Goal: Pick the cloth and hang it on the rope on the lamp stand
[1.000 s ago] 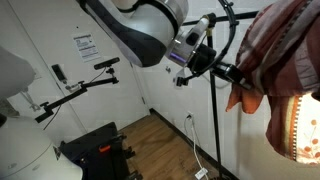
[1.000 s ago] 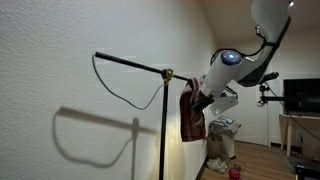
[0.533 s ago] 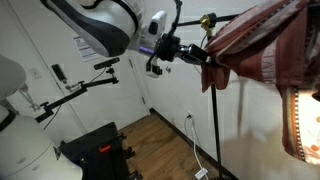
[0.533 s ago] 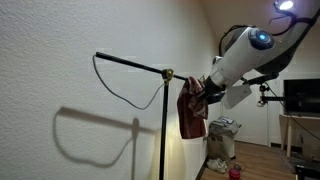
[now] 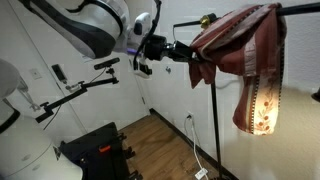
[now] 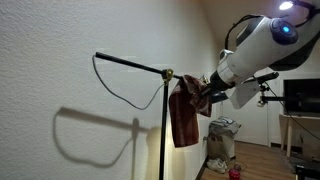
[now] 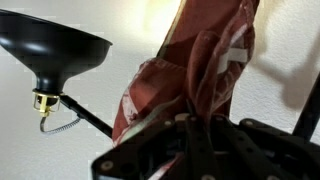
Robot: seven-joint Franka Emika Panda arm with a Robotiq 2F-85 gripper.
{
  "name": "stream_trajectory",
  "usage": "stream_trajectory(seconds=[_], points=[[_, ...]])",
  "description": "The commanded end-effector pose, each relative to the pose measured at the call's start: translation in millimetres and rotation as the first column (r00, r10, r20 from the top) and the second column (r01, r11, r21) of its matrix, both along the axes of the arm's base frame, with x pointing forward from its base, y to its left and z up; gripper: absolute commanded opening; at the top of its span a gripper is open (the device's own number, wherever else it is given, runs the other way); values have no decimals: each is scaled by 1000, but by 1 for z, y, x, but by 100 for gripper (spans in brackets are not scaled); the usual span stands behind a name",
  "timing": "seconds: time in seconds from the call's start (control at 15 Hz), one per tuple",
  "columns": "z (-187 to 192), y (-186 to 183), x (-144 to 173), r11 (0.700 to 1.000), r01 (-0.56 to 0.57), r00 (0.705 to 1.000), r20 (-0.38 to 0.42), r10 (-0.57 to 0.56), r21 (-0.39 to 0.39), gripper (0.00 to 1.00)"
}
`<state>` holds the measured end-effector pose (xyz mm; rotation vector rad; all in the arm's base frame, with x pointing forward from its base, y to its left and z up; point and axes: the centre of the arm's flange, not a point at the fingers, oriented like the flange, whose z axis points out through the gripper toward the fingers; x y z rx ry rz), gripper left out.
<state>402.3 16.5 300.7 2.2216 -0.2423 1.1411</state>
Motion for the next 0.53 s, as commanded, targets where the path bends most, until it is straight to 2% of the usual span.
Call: stream_trajectory(seconds=[0.0,0.2,0.33,0.47], points=[[0,-1,0,1000,2,1000,0,-2,0,4],[-7,1,1,1000,-5,1000,-13,5,-15,1],[-23,15,-1,997,-74,995,-65,71,-35,1],[-43,40,-13,981,-182,976,-129,173,-64,1]])
